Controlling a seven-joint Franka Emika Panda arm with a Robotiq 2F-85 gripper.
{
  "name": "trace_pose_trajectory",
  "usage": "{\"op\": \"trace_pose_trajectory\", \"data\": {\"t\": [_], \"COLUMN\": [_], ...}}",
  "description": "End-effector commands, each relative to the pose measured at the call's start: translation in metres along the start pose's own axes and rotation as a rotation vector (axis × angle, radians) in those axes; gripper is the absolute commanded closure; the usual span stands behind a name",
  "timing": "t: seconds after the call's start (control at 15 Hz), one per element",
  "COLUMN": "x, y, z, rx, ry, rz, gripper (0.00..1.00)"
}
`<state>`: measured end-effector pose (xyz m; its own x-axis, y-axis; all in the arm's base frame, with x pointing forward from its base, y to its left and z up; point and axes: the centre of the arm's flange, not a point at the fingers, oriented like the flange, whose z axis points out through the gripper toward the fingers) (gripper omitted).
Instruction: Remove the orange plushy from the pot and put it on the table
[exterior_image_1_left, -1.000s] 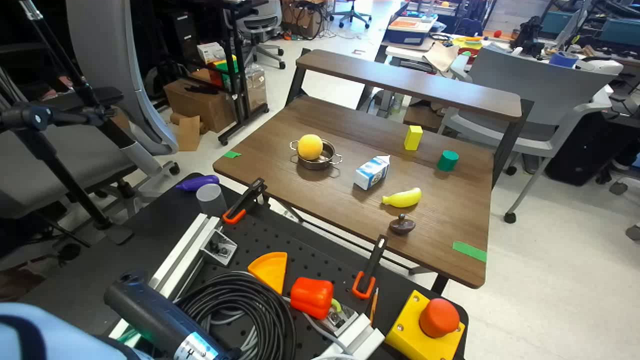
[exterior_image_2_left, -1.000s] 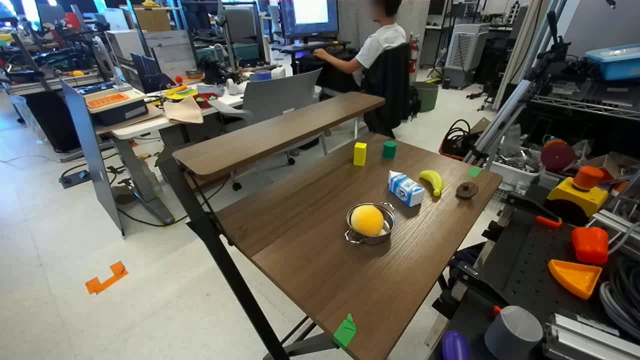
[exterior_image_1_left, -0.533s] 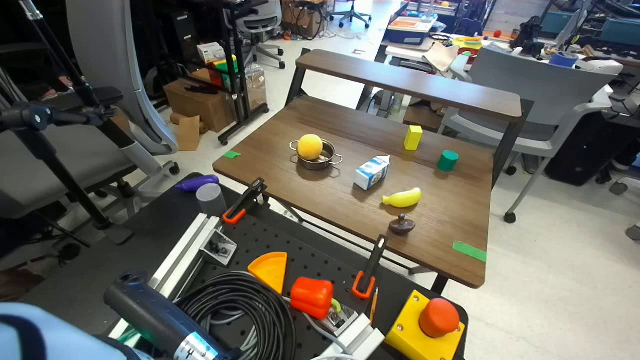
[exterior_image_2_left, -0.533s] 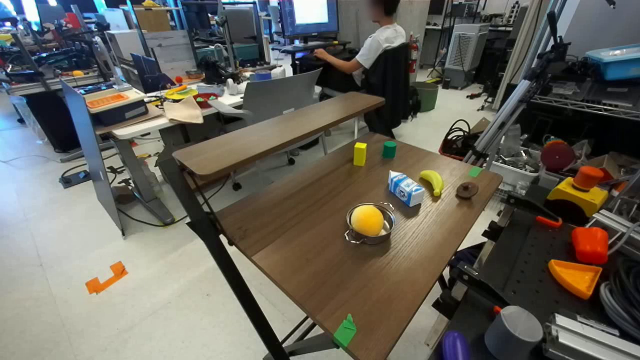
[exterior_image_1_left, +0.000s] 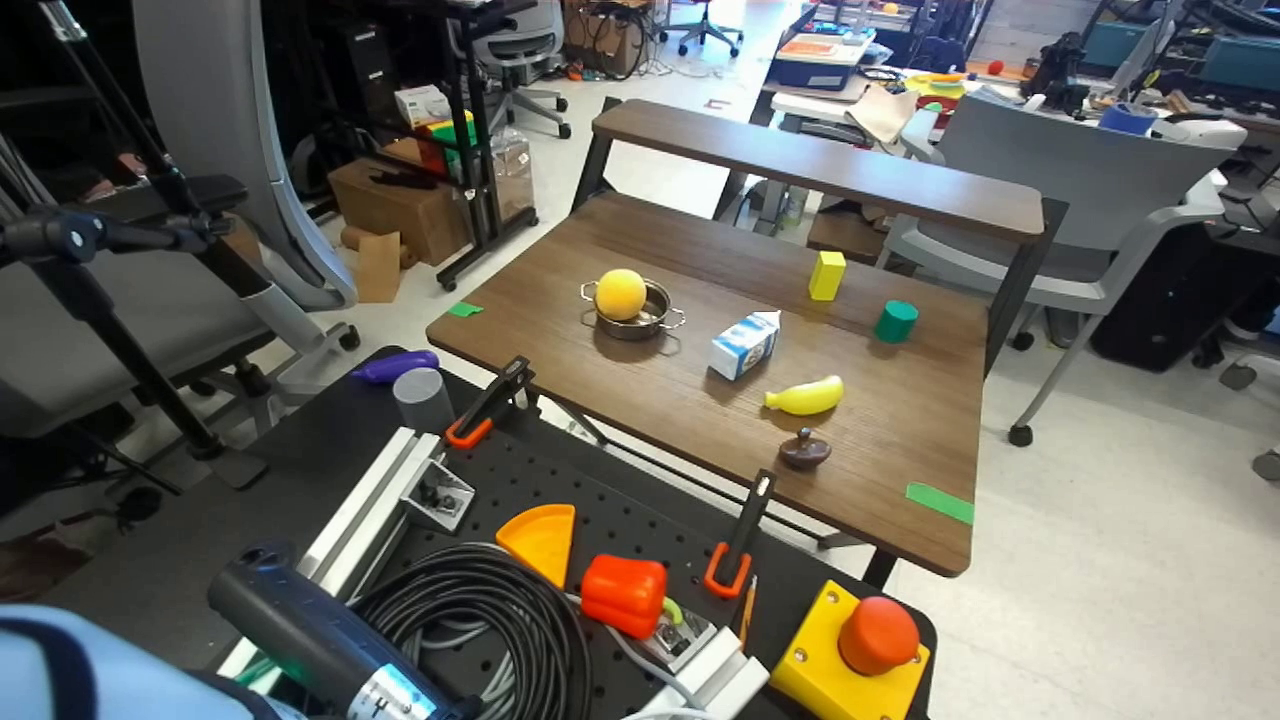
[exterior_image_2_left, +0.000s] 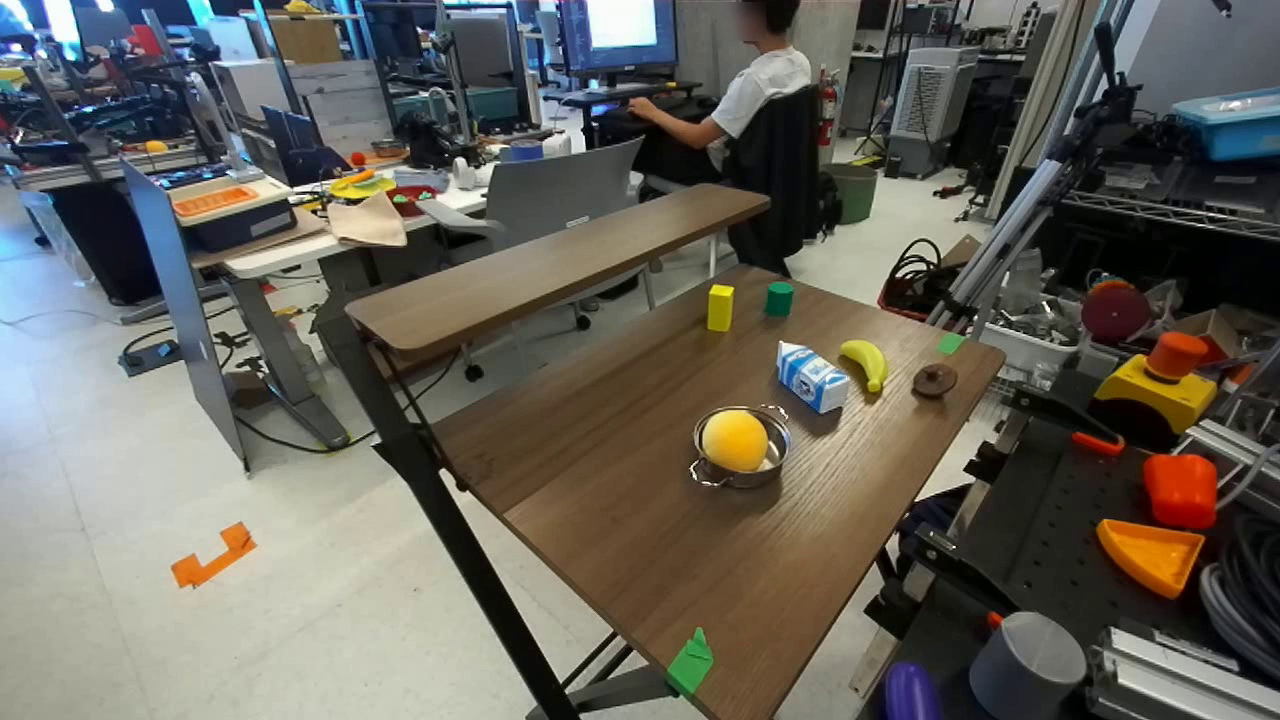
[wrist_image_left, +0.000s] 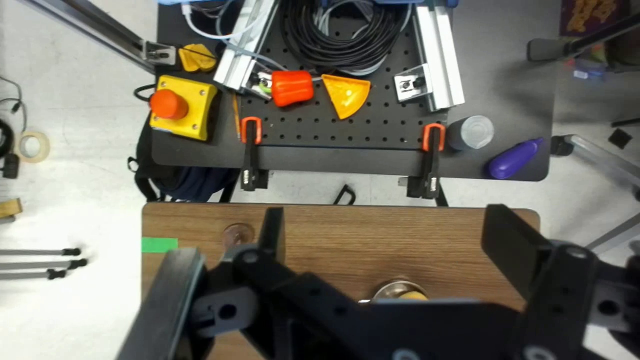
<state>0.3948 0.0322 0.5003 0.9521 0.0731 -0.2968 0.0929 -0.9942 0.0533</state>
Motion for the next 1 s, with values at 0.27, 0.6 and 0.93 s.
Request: {"op": "trace_pose_trajectory", "data": {"t": [0.27,0.6,0.93], "x": [0.095,0.161,0.212], "y": [-0.029,-0.031,-0.038], "z": [0.061,0.11,0.149], "rx": [0.267,0.318,0.304], "ry": [-0.136,-0.075,-0.053], "rz": [0.155,0.316,0.426], "gripper": [0.0,0.0,0.0]}}
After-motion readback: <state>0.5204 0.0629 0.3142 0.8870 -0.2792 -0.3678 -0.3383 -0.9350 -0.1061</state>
